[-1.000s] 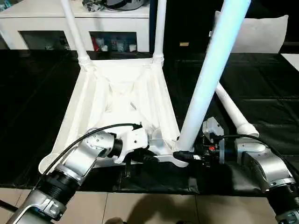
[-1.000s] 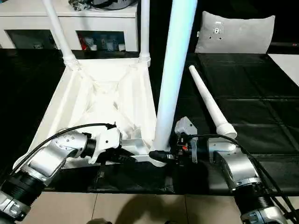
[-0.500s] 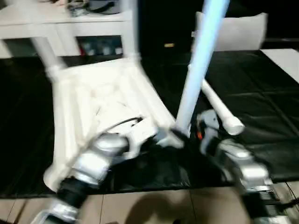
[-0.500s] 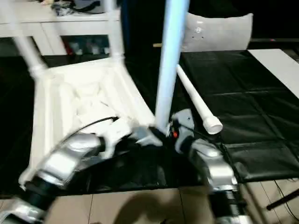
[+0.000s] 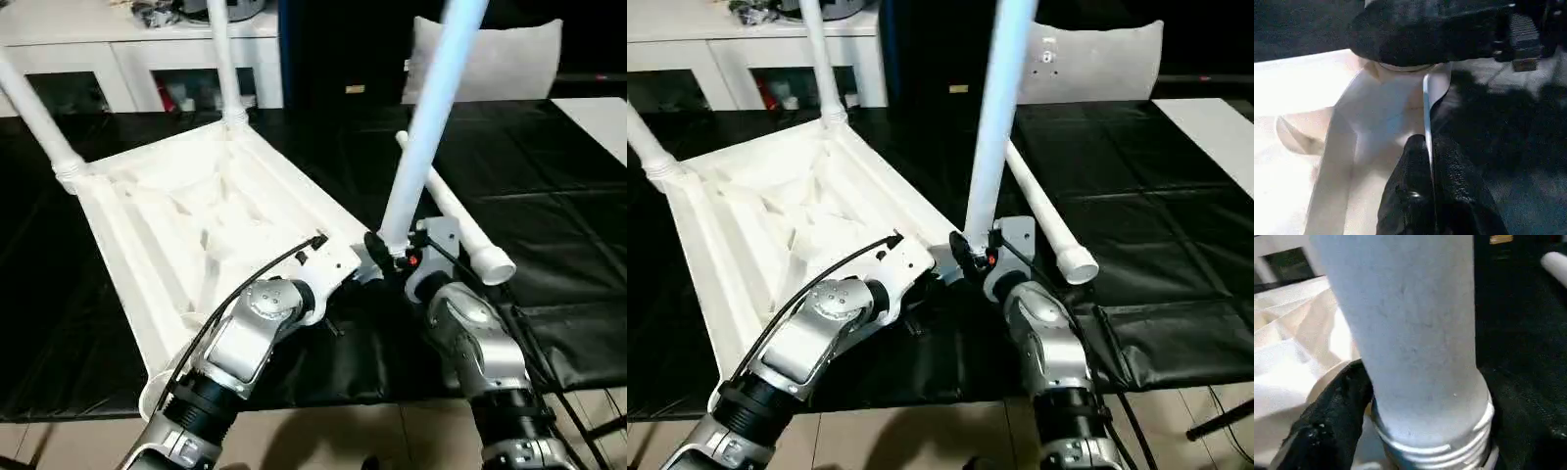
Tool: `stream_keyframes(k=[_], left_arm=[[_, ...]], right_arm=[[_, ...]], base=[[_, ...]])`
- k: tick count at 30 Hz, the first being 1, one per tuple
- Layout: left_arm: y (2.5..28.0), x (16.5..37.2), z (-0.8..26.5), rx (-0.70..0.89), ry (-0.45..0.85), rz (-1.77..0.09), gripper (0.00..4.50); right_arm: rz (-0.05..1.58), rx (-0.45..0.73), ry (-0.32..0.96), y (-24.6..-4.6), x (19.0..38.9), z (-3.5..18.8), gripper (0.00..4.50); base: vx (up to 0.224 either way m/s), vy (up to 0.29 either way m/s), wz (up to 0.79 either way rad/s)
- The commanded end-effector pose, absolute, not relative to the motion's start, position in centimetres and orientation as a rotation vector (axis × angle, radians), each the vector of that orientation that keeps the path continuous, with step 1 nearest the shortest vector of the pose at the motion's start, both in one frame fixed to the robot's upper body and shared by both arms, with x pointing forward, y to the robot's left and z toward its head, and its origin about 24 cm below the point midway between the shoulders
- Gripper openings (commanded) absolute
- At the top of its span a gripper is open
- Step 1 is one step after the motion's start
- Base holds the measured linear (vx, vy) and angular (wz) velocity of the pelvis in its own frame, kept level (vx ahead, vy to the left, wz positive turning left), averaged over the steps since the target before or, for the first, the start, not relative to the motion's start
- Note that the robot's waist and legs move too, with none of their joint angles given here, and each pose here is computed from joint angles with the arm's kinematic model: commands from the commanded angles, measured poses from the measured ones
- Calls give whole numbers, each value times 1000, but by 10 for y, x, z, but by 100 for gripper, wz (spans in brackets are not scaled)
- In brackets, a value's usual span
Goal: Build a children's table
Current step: Rotate leg to tighten
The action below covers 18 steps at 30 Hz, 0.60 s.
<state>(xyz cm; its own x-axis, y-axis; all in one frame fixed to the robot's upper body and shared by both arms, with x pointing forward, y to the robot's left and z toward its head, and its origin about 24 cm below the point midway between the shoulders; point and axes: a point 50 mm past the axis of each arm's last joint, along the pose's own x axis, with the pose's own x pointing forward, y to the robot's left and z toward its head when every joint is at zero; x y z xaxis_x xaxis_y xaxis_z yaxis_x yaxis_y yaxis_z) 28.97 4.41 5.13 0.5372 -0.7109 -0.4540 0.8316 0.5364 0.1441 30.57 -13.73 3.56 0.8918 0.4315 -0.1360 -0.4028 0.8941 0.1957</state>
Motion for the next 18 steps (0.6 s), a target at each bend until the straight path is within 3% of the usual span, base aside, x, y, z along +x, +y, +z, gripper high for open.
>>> stream_keyframes(k=[1,6,10,18], left_arm=[[39,291,65,390,260,-994,0],[57,291,58,397,286,-1028,0],[68,288,55,429,297,-1107,0],[79,282,54,461,321,-1216,0]], right_arm=[[489,194,126,-139,304,44,395],[650,131,98,-162,293,52,445],[762,68,106,-179,287,59,445],[902,7,121,-182,285,69,445]], base=[[0,0,0],[0,0,0],[0,0,0],[0,0,0]])
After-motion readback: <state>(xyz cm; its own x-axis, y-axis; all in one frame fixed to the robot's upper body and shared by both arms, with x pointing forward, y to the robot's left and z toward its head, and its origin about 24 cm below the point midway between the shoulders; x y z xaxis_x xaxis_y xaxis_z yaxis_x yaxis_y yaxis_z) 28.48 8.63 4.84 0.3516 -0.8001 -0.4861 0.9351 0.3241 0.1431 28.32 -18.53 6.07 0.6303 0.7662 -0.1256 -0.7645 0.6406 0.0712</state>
